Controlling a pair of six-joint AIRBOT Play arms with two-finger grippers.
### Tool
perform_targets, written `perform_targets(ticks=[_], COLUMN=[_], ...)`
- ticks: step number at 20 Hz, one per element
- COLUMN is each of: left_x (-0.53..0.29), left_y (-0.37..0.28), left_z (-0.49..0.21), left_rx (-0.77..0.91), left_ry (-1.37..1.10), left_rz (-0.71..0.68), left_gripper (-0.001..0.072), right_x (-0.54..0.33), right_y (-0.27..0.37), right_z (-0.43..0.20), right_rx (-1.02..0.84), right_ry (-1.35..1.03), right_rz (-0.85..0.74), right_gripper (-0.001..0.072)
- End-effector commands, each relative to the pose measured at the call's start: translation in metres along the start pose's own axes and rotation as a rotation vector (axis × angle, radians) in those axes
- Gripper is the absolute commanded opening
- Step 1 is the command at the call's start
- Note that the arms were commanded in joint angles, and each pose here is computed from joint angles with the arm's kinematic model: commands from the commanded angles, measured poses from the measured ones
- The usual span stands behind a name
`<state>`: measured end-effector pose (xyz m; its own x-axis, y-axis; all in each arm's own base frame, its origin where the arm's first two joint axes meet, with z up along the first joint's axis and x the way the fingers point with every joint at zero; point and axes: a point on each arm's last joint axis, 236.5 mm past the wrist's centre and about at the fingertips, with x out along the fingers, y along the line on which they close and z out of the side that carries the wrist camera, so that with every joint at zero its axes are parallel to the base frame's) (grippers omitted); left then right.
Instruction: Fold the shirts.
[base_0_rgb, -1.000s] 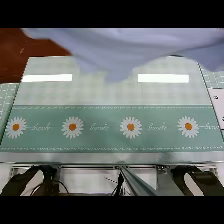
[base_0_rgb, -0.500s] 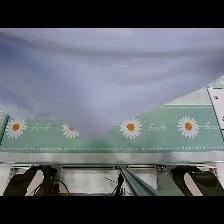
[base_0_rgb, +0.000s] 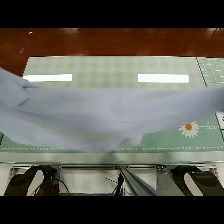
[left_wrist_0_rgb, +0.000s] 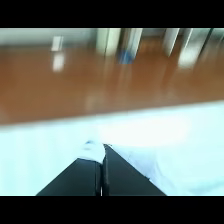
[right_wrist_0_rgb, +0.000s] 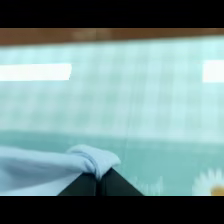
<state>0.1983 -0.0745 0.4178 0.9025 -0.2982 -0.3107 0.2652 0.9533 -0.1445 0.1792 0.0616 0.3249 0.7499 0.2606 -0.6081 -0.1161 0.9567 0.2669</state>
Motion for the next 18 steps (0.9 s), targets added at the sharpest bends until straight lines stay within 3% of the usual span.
perform_targets(ticks=[1,5,9,14,18], left_x=[0.047,0.13,0.209,0.319,0.376], left_y=[0.036,0.07,0.094,0.104,0.097], left_z=[-0.068,-0.144,-0.187,-0.189,-0.228], left_rx=[-0.101,-0.173,-0.23,-0.316,-0.327], left_ry=[0.311,0.575,0.7,0.544,0.567], left_rz=[0.018,-0.052,-0.097,-0.104,-0.1], left_gripper=[0.002,0.002,0.002,0.0022,0.0022], right_x=[0.032,0.128,0.229,0.349,0.412], right_y=[-0.005,-0.028,-0.052,-0.057,-0.089], right_z=[-0.051,-0.111,-0.135,-0.131,-0.107], right_rx=[0.041,0.028,0.095,0.268,0.331], right_ry=[0.3,0.652,0.798,0.705,0.503], right_rz=[0.013,0.078,0.11,0.181,0.095], right_gripper=[0.0019,0.0019,0.0019,0.0018,0.0019])
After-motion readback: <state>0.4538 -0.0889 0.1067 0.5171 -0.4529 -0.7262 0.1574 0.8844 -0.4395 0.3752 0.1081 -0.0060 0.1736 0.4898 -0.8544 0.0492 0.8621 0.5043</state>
